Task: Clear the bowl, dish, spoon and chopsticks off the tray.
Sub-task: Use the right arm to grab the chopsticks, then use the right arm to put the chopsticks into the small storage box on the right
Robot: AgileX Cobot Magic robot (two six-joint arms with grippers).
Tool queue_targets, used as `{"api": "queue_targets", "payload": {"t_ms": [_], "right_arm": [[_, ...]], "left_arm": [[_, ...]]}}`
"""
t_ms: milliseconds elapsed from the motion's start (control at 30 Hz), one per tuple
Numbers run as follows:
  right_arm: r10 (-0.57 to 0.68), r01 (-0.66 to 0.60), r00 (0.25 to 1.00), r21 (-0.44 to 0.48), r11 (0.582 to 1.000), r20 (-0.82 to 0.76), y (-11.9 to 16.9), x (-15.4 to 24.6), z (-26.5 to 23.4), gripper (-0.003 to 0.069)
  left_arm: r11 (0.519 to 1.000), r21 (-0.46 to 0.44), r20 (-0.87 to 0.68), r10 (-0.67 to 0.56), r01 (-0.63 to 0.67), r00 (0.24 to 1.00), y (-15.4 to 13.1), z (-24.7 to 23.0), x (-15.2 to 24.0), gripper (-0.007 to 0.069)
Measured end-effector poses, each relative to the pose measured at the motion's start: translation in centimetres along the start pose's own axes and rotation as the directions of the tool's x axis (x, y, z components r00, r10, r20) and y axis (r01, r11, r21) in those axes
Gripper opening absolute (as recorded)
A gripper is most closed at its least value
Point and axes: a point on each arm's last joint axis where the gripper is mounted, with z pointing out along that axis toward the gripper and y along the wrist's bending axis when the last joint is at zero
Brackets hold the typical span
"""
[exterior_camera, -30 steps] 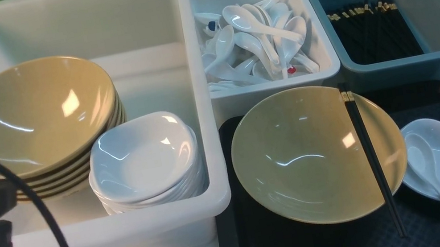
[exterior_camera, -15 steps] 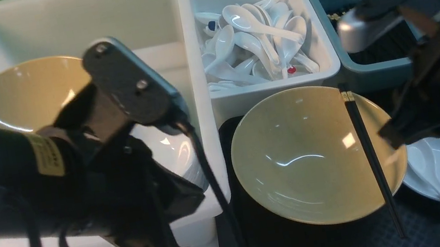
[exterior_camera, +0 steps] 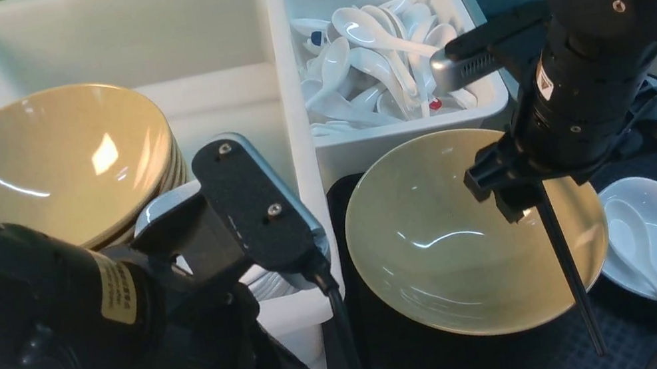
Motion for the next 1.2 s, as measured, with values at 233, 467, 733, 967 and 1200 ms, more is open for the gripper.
{"api": "queue_targets", "payload": {"t_ms": [233, 467, 733, 967, 1200], "right_arm": [[0.063, -0.064, 0.996, -0.014, 0.998, -0.061, -0.5, -0.7, 2.8, 0.0564], [0.065, -0.066, 0.993, -0.014, 0.998, -0.095, 0.0, -0.9, 4.6, 0.0448], [0.062, -0.064, 0.993, -0.013, 0.998, -0.098, -0.1, -0.8, 4.5, 0.0150], [0.032, -0.028, 0.997, -0.059, 0.998, 0.071, -1.9, -3.2, -1.4, 0.0151], [0.181, -0.169, 0.924, -0.064, 0.984, 0.336, -8.5, -8.8, -5.4, 0.0151]], "left_arm": [[1.000, -0.018, 0.000, 0.012, -0.012, 1.000, 0.2, 0.0, 0.0, -0.0015], [0.999, -0.038, 0.006, 0.032, -0.032, 0.999, 0.4, 0.1, -0.1, -0.0015], [0.998, -0.040, 0.003, 0.038, -0.038, 0.999, 0.4, 0.1, -0.1, -0.0015], [0.998, -0.056, 0.043, 0.033, -0.031, 0.999, 0.5, 0.1, -0.5, -0.0015], [0.984, -0.118, 0.290, -0.094, 0.133, 0.952, 2.0, 1.0, -3.4, -0.0015]]}}
